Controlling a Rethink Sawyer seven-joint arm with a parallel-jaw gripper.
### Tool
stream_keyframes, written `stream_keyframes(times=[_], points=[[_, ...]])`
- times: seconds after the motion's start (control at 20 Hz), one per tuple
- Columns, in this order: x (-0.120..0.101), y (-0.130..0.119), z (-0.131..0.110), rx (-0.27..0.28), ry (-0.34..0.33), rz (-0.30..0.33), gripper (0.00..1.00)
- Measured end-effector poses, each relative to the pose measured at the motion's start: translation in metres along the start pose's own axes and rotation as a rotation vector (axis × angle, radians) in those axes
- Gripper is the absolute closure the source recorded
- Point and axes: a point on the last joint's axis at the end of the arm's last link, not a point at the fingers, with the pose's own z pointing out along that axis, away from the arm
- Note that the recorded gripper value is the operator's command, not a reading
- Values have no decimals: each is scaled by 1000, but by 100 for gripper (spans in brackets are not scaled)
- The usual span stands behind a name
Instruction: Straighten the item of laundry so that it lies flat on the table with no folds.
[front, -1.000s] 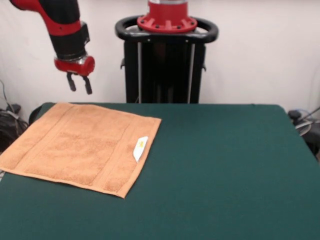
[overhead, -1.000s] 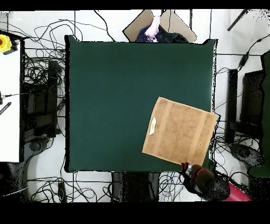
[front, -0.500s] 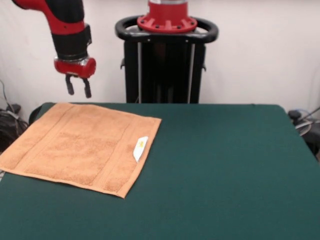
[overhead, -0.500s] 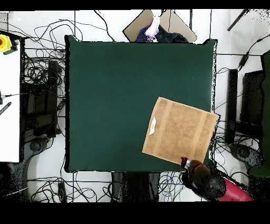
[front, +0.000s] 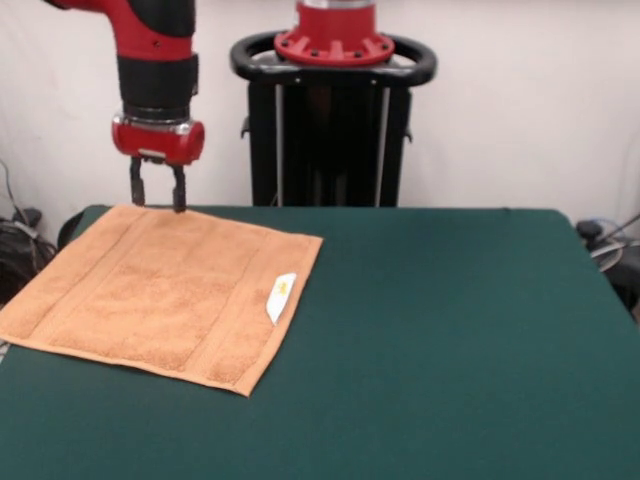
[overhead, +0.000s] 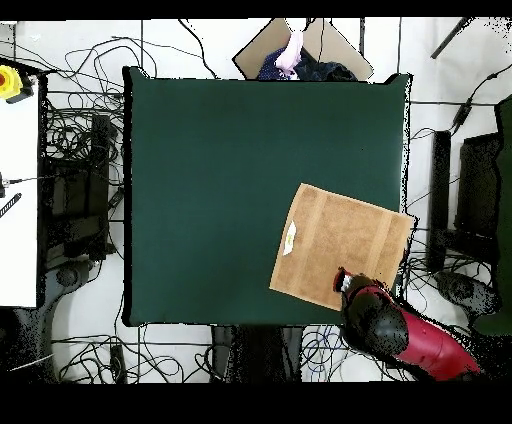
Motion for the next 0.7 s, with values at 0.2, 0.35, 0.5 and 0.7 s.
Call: stream_keyframes(times=[0.2, 0.35, 0.5, 0.7], points=[[-26, 27, -13, 9, -35, -19, 0], [-40, 44, -21, 10, -55, -31, 0], [-48, 56, -23, 7, -63, -33, 0], [-52, 60, -19, 2, -63, -31, 0]])
